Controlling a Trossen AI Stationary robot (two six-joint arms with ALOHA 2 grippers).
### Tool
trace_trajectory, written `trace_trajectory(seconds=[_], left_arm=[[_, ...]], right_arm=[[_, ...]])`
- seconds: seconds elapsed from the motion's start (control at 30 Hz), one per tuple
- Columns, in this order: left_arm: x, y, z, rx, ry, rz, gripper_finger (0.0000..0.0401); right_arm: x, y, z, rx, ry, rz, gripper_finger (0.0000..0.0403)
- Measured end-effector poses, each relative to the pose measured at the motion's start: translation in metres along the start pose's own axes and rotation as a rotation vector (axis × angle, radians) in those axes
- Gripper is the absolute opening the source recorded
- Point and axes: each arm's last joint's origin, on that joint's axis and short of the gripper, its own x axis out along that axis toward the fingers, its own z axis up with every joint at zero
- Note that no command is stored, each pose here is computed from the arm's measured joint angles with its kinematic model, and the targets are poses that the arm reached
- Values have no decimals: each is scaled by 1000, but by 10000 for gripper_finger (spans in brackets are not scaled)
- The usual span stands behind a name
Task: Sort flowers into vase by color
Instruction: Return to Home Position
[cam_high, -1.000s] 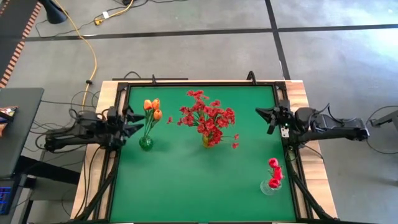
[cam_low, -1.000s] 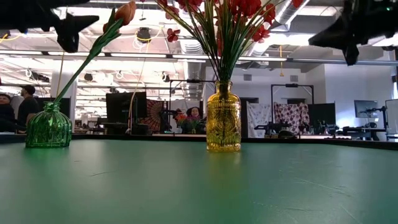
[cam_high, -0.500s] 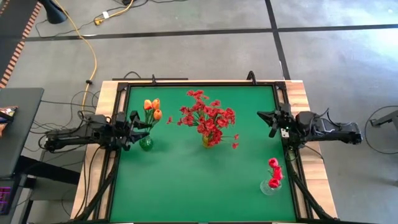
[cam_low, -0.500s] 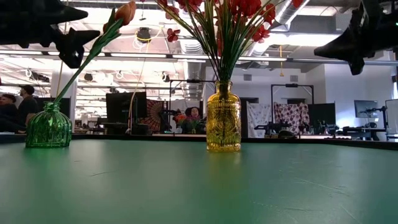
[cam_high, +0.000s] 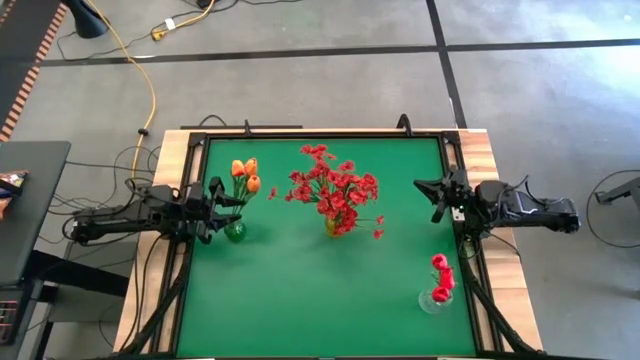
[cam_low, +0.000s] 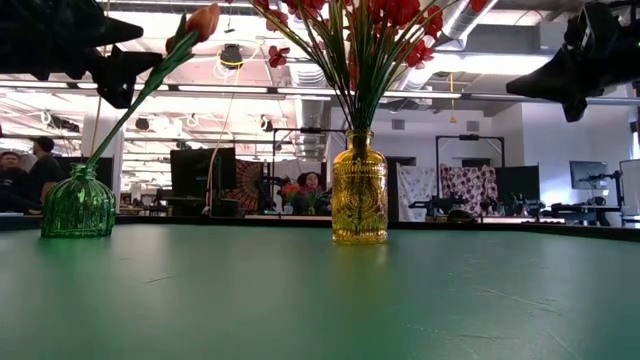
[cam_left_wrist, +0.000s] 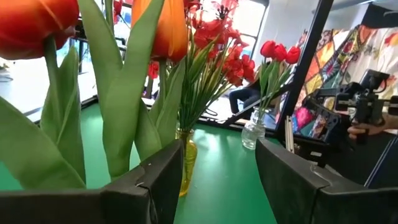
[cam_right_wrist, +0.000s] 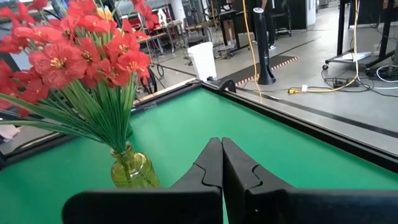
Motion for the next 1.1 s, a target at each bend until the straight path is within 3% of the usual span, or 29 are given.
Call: trace_trajectory(seconds=[0.63, 0.87, 1.0, 1.1], left_arm=[[0, 0, 1, 6, -9, 4, 190], [0, 3, -2, 35, 2, 101, 190], [0, 5, -2, -78, -12, 152, 190], [0, 4, 2, -79, -52, 132, 190]], right_arm=[[0, 0, -1, -4, 7, -2, 21], [0, -1, -3, -15, 27, -12, 39], [0, -1, -3, -17, 30, -15, 40], [0, -1, -3, -36, 31, -15, 38]])
